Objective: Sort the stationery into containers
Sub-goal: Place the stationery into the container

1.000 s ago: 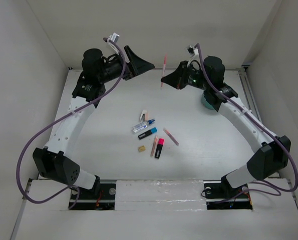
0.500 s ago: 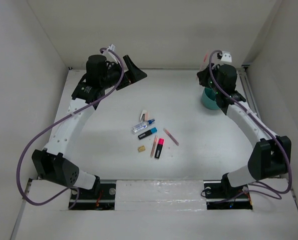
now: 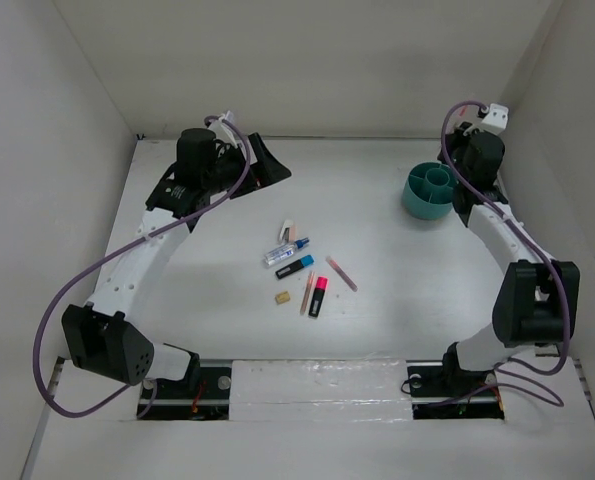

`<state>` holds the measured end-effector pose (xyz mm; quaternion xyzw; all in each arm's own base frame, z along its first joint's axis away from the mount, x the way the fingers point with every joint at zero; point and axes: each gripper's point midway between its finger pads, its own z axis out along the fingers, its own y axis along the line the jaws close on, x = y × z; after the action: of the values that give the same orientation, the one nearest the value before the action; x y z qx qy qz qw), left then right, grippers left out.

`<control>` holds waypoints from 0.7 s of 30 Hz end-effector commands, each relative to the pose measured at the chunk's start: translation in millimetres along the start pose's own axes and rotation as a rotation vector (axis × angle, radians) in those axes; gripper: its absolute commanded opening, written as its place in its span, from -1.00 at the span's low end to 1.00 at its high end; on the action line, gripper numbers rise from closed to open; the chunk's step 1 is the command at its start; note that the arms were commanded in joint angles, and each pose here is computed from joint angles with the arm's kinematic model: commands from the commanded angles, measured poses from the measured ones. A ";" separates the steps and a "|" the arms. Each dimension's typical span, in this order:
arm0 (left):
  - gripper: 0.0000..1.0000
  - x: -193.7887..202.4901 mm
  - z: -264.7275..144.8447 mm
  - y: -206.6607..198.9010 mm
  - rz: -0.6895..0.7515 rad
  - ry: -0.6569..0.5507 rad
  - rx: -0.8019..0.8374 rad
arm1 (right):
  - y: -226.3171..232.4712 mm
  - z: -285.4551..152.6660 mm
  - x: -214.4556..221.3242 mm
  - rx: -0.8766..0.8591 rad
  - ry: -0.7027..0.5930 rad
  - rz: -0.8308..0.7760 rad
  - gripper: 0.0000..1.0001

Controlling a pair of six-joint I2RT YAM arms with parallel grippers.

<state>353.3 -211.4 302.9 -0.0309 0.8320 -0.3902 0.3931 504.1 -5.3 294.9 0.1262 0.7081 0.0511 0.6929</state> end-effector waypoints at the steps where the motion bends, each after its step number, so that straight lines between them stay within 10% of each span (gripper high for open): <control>1: 1.00 -8.0 -10.3 -14.8 0.062 -0.038 0.057 | -23.5 5.9 -4.8 0.037 -0.043 -0.017 -1.00; 21: 1.00 11.9 3.2 -4.4 0.046 0.050 0.066 | -44.0 13.1 54.3 0.053 0.102 -0.065 -1.00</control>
<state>348.2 -216.3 295.3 -0.0085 0.8339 -0.3990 0.3812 512.1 -34.1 223.4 0.1276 0.7562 0.0158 0.6415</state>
